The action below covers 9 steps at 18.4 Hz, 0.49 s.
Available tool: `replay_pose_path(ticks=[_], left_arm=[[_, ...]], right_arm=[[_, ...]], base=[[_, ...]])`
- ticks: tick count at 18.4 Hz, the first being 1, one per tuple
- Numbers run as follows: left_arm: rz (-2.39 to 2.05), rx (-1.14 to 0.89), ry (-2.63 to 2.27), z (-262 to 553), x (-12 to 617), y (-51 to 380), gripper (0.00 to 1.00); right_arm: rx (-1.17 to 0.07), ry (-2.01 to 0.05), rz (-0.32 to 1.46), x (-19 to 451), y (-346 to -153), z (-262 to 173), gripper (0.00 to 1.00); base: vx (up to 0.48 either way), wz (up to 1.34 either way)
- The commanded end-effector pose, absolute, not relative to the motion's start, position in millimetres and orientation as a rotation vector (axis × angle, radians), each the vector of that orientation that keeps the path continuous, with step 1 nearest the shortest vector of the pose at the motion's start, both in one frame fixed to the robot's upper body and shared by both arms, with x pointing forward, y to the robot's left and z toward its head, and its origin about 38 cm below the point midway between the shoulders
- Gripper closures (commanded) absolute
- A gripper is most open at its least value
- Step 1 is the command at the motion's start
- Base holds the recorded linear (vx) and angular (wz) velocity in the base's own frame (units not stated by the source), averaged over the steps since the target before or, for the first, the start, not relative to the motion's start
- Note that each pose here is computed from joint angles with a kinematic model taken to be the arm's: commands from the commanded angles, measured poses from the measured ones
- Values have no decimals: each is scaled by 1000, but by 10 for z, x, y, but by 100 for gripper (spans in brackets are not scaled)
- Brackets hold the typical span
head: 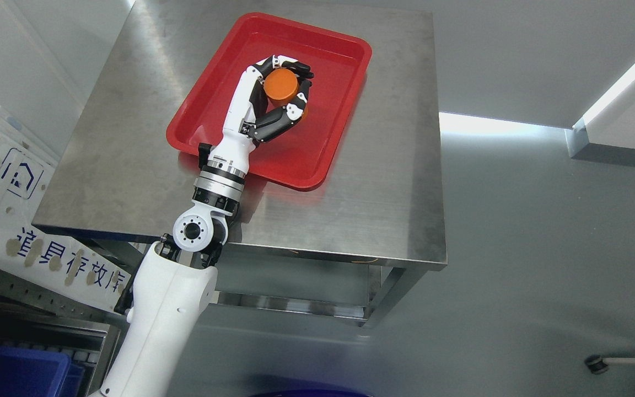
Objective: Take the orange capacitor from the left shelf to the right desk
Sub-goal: 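Open the left hand to release the capacitor into the red tray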
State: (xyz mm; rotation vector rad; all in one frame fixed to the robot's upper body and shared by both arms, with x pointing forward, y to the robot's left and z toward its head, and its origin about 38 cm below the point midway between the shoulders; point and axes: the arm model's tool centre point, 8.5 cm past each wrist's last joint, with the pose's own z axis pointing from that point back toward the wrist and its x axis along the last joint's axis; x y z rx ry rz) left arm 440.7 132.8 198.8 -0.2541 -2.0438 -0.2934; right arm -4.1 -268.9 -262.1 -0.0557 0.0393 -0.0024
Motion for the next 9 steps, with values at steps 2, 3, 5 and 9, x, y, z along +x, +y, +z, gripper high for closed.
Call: replay_pose_path(ticks=[2, 3, 5, 9], left_arm=[[-306, -236, -2174, 2333, 4474, 1415, 11], [-315, -244, -2212, 2434, 4474, 1399, 9], [-325, -250, -2251, 2601, 4499, 1374, 4], [-313, -244, -2390, 3048, 4478, 1434, 1]], right_arm=[[-74, 50, -15, -180, -2803, -2613, 0], [-74, 50, -14, -180, -2803, -2613, 0], [-74, 50, -14, -180, -2803, -2613, 0], [-74, 50, -14, -180, -2803, -2613, 0]], base=[[0, 0], [0, 0], [0, 0], [0, 0]])
